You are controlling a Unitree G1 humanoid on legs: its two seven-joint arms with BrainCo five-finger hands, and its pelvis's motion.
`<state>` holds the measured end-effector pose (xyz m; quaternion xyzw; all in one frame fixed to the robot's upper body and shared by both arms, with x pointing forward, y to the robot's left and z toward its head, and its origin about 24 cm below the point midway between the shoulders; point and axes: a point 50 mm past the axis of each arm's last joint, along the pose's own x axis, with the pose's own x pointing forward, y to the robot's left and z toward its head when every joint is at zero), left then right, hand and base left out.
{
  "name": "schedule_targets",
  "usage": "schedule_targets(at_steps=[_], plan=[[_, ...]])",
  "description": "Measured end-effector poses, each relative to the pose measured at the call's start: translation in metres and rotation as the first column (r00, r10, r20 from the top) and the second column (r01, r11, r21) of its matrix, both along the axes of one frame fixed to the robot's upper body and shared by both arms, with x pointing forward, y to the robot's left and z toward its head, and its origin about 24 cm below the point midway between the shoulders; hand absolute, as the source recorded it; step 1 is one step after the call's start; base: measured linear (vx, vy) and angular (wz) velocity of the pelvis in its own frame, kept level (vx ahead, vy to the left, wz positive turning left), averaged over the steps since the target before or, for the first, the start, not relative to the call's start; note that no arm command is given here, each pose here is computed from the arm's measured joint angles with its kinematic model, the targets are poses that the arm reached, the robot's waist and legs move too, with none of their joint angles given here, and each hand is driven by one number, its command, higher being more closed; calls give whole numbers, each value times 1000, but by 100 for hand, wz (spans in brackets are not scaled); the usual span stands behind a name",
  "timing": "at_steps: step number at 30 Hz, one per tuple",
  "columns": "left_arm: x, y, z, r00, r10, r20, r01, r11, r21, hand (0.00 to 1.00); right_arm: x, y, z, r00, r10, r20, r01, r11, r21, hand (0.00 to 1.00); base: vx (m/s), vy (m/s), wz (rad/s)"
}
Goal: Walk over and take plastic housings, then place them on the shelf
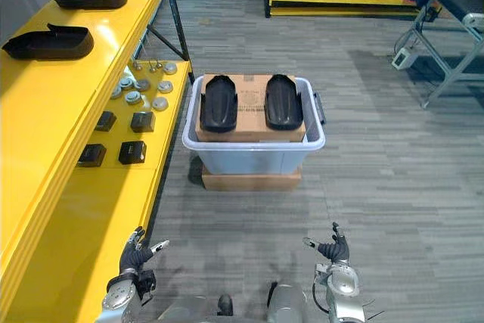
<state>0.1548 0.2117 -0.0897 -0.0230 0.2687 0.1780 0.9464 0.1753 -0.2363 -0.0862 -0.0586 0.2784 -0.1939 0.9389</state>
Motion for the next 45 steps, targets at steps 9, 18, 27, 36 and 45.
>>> schedule_targets(at_steps=[9, 18, 27, 36, 45], plan=[[-4, -13, -8, 1000, -2, -30, 1, 999, -41, 0, -8, 2, -2, 1000, -14, -13, 14, 1000, 12, 0, 429, -220, 18], [-2, -29, -8, 1000, -10, -19, 8, 996, -86, 0, -14, -1, 1, 998, -65, 15, 65, 997, 30, 0, 288, -34, -27], [-3, -13, -6, 999, -21, -23, 21, 999, -33, 0, -11, -7, 18, 990, -108, 94, 109, 994, 0, 0, 94, 94, -26], [-9, -7, -7, 998, -42, -46, 43, 999, 13, 0, 8, -47, 86, 926, -140, 351, 225, 950, -215, 0, 0, 8, -8], [-20, -2, -15, 994, -46, -100, 49, 998, 29, 0, 49, -59, 116, 926, -13, 376, 188, 882, -433, 0, -15, 16, 11]])
